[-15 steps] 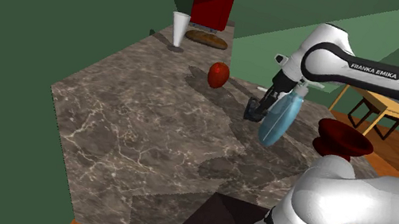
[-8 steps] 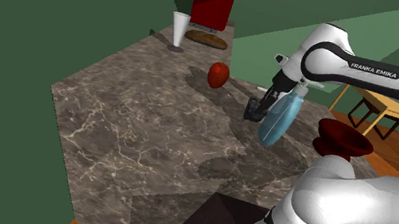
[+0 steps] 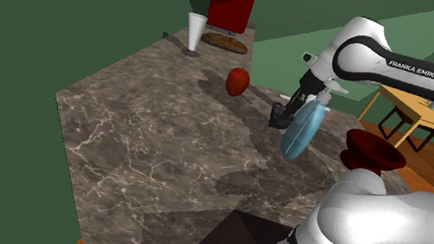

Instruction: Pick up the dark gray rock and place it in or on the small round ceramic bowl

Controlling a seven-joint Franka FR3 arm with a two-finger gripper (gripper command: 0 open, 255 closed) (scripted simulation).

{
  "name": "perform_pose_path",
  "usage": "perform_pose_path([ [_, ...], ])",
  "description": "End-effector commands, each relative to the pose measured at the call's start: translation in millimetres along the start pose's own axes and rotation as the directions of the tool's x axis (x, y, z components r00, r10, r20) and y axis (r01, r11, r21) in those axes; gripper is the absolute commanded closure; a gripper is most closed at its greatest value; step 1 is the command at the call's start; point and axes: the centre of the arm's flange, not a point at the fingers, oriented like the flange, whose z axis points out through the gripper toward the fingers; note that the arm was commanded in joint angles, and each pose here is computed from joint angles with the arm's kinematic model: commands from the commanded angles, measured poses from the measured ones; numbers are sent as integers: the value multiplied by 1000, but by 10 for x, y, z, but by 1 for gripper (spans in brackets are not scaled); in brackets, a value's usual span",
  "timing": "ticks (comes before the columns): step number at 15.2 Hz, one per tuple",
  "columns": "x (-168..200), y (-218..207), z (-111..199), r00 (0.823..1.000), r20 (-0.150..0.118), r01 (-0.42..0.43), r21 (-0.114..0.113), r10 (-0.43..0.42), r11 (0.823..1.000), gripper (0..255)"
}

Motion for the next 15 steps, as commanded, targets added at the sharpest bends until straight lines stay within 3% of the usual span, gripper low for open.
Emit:
perform_pose_path([
  [1, 32, 5, -106, 1000, 0, 0, 0, 0, 1000, 255],
  [15, 212, 22, -823, 1000, 0, 0, 0, 0, 1000, 255],
])
